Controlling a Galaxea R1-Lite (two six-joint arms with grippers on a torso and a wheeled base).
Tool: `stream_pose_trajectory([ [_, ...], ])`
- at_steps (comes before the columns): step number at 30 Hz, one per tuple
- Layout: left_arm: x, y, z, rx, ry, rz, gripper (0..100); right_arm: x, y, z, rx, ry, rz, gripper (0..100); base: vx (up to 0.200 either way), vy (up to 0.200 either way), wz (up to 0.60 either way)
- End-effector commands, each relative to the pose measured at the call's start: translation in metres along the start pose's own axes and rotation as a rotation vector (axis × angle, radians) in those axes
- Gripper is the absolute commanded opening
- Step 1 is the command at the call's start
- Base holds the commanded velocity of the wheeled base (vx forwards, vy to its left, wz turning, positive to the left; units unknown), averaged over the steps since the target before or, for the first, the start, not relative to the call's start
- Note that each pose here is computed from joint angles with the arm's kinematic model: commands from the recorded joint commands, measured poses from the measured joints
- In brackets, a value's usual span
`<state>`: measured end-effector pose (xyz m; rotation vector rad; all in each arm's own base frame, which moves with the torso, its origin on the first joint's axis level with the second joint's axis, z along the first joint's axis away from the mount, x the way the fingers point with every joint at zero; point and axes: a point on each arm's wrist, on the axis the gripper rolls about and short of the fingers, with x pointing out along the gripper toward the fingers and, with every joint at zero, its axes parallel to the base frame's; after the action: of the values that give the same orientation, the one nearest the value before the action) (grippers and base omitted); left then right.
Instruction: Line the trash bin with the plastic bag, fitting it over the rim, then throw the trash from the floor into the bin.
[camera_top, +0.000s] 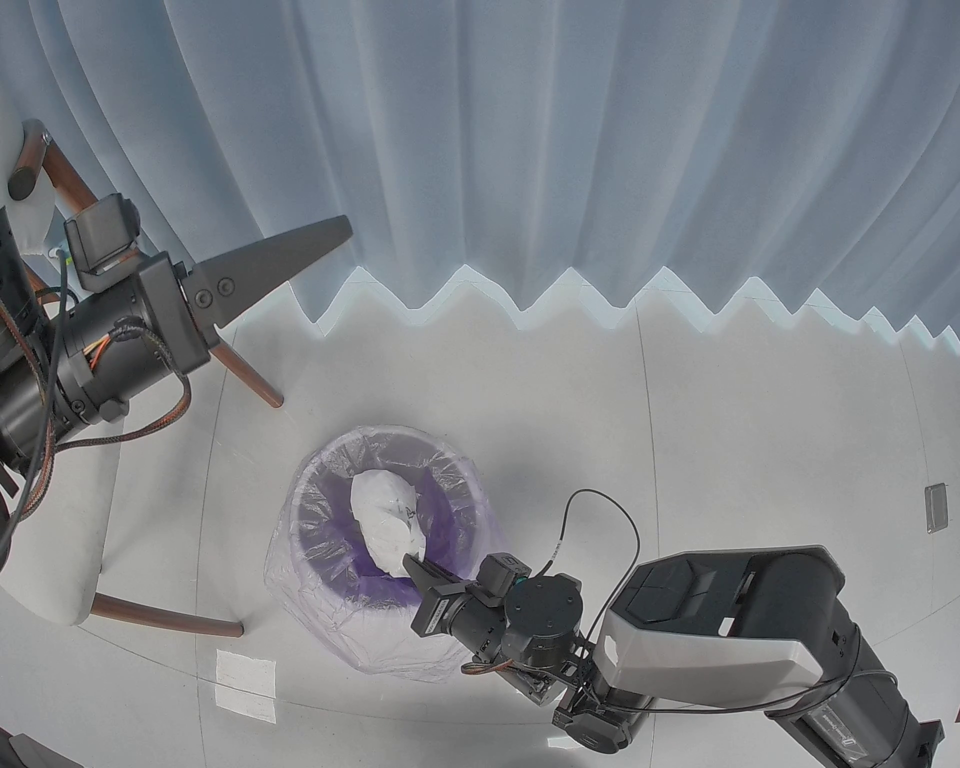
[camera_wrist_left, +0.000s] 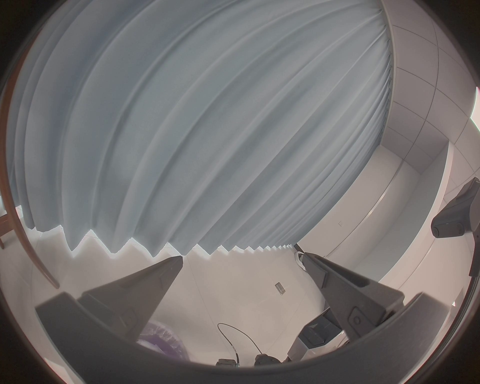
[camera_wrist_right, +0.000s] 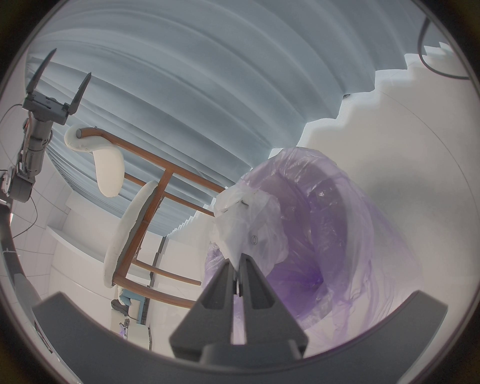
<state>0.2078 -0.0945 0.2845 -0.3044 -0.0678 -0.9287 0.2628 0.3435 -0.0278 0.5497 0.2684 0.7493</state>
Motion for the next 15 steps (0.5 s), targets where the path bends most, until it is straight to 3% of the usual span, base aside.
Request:
stream_pose_trajectory([
  [1,0.0003,0.0003,-0.0003,-0.001,0.001,0.000,100,0.0000,-0.0024,-0.0034,-0.001,-0.003,0.003,0,0.000,0.000,0.00],
  [2,0.0003,0.0003,-0.0003,-0.001,0.001,0.000,100,0.0000,-0.0024,-0.0034,-0.001,-0.003,0.003,0,0.000,0.000,0.00],
  [3,0.0003,0.0003,-0.0003,-0.001,0.001,0.000,100,0.0000,-0.0024,-0.0034,-0.001,-0.003,0.003,100,0.000,0.000,0.00],
  [15,0.0000,0.0000,0.0001,0.000,-0.001,0.001,100,0.0030,-0.0060,-0.0045,0.001,-0.013,-0.005,100,0.000,0.000,0.00],
])
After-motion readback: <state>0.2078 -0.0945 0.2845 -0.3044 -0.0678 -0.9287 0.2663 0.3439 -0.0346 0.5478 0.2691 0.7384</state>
